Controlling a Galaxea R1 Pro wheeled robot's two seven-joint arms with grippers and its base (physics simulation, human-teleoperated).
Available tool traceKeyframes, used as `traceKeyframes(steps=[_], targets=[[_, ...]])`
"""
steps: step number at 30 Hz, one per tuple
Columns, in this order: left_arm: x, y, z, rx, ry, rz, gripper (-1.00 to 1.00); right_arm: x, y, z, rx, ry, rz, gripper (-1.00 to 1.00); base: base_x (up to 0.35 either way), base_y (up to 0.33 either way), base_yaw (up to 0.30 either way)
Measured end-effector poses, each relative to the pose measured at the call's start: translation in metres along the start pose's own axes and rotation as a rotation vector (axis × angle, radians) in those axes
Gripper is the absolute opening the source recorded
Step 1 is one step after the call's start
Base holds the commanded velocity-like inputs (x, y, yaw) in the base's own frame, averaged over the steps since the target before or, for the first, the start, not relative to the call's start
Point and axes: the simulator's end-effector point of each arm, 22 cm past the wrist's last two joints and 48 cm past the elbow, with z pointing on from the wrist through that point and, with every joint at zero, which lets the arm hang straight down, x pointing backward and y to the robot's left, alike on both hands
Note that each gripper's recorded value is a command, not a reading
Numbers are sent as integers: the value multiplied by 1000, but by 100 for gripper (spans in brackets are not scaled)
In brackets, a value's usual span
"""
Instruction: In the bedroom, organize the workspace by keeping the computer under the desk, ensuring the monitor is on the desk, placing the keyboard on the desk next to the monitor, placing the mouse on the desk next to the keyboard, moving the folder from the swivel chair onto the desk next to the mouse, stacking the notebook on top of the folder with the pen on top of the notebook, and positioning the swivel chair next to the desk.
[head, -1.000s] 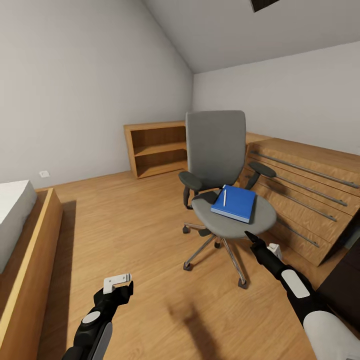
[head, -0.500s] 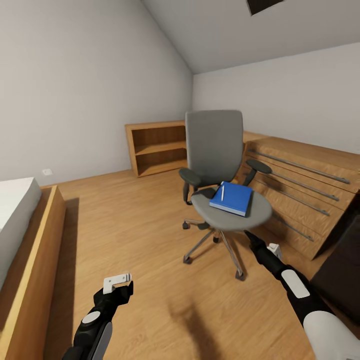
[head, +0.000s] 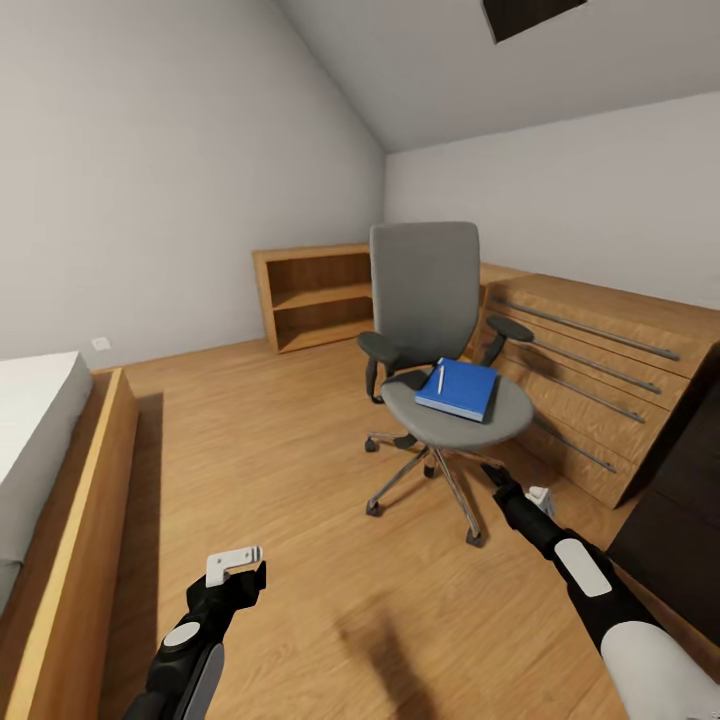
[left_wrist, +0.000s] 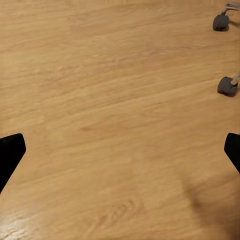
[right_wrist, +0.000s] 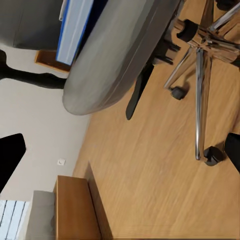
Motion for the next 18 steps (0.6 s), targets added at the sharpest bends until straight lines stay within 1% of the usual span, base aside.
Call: traceKeyframes(steps=[6,8,11,12,15,16,18], targets=[[-11,-1,-6,3,-23,-3,100,9,13,-2,-19,10,0,100,-2,0,0],[-14,-1,-8,2,-24,-5,100,26,13,-3,-13,40,-8,100,0,0,0],[-14,-1,-9,-1,-10,-5,100,37,12,-5,1,66,-25,100,0,0,0],[-8,-1,-7,-4,8,-1,100,46,6,-9,18,85,-39,100,0,0,0],[-1,-1,-7,-6,37,4,100,59,-8,-18,53,115,-65,100,0,0,0],[1,-1,-7,-7,46,6,100,69,-20,-26,80,133,-87,100,0,0,0],[11,-1,-6,-10,76,11,100,77,-31,-35,106,145,-112,100,0,0,0]])
